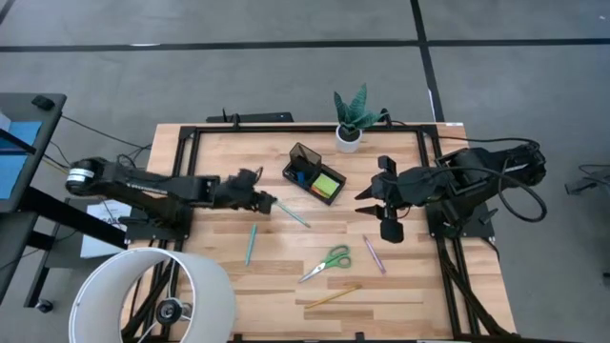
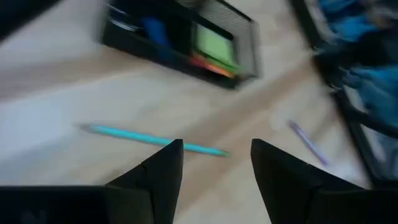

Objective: Pick and place office supplies into organizer
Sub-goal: Put the light blue ballpen into the black desk organizer

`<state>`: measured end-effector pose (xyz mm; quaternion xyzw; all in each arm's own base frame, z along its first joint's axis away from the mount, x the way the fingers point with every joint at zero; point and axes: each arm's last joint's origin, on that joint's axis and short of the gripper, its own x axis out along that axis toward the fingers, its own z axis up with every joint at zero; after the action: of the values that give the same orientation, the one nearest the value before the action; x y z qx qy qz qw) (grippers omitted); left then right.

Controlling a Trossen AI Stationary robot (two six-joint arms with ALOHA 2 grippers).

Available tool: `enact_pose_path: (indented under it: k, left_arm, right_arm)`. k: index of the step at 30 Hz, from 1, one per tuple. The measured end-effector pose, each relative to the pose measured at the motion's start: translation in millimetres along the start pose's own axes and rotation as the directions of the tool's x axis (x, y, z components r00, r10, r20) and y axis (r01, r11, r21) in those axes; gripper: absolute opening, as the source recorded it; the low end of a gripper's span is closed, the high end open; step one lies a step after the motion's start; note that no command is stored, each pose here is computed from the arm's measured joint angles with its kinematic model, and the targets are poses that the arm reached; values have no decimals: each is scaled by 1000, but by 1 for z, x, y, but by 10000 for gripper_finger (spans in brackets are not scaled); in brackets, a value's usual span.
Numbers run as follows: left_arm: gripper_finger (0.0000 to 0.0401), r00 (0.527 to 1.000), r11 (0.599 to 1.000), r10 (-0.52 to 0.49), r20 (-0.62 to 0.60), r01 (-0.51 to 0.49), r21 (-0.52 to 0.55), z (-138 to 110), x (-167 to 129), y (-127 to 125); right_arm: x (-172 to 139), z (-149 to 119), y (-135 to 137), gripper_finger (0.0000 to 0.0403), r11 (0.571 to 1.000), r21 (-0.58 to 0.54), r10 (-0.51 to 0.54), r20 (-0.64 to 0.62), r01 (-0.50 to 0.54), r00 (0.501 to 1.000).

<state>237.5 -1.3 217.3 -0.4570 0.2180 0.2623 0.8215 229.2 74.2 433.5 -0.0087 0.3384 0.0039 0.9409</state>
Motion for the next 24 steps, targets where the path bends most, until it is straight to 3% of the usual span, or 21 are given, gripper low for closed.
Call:
enact_pose_path:
  k: [2, 7, 13, 24]
  left_arm:
    - [172, 998, 1000, 4, -65, -5, -9, -10, 6, 5]
    - [139, 961, 987, 158, -228, -162, 1, -28, 20, 18]
    - [108, 913, 970, 240, -330, -234, 57, -36, 38, 19]
    - [141, 857, 932, 360, -370, -344, 110, -41, 49, 30]
  right_arm:
    - [0, 0, 0, 127, 1000, 3, 0, 0, 0, 1000]
    - [-1, 0, 2, 127, 1000, 0, 10, 7, -10, 1000]
    - [-1, 2, 3, 127, 1000, 6, 15, 29, -15, 999]
    - [-1, 3, 3, 127, 1000, 6, 17, 37, -17, 999]
